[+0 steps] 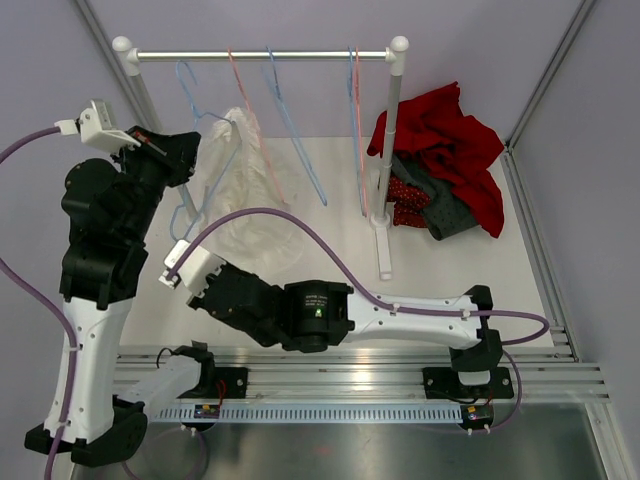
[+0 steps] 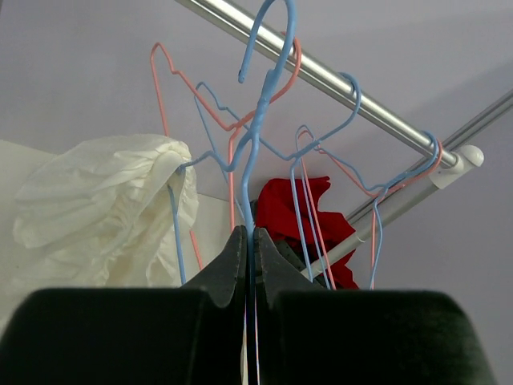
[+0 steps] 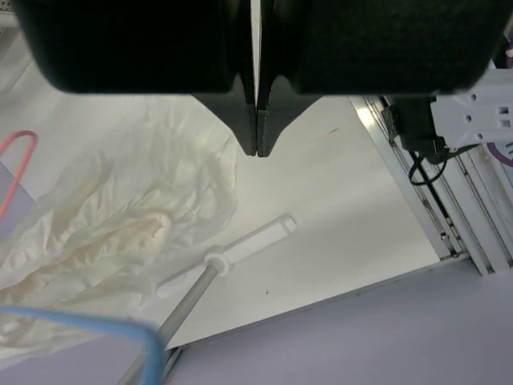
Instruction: Remove the skirt from the hanger
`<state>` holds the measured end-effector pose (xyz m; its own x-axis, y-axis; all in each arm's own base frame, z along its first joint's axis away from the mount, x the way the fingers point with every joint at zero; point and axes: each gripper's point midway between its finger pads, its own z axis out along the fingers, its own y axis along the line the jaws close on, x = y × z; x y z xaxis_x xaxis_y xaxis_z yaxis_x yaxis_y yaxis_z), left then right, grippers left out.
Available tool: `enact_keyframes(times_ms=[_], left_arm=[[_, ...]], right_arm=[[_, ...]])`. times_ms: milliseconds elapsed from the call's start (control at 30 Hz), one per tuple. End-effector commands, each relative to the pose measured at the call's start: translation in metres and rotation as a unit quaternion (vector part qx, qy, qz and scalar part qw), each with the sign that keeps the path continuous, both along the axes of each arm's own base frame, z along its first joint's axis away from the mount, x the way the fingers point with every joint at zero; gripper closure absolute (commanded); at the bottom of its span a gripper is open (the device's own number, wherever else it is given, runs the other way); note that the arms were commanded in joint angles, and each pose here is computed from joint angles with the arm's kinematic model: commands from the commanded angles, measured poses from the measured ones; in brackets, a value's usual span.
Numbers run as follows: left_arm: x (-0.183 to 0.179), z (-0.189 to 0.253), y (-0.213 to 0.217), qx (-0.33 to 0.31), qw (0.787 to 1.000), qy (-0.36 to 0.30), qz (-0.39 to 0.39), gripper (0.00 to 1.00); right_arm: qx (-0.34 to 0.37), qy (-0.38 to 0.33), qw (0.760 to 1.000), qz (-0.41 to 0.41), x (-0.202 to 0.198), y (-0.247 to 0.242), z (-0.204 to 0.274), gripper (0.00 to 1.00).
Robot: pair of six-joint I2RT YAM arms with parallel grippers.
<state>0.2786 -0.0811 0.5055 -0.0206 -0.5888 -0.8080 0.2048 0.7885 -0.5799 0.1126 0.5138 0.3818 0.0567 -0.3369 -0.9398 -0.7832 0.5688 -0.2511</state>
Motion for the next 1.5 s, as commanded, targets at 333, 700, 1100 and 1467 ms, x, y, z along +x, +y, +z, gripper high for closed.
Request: enact_keyframes(times_ms=[333, 700, 1100, 1467], left_arm=[[-0.076, 0.021, -0.002, 0.088, 0.992, 0.055, -0.067, 1.00], [-0.117, -0.018, 0.030, 0.093, 0.991, 0.094, -0.009, 1.00], [-0.122, -0.017, 0.030, 0.097, 0.992, 0.077, -0.011, 1.00], [-0.131, -0.003, 0.052, 0.092, 0.994, 0.037, 0.046, 1.00]], right_arm=[[0.038, -0.022, 0.996, -0.074, 0.019, -0.043, 0.022, 0.00], [0.016, 0.096, 0.992, -0.081, 0.077, -0.045, -0.074, 0.00], [-0.013, 0.157, 0.985, -0.067, 0.141, 0.036, -0.155, 0.01], [-0.013, 0.208, 0.968, -0.139, 0.253, 0.010, -0.234, 0.01]])
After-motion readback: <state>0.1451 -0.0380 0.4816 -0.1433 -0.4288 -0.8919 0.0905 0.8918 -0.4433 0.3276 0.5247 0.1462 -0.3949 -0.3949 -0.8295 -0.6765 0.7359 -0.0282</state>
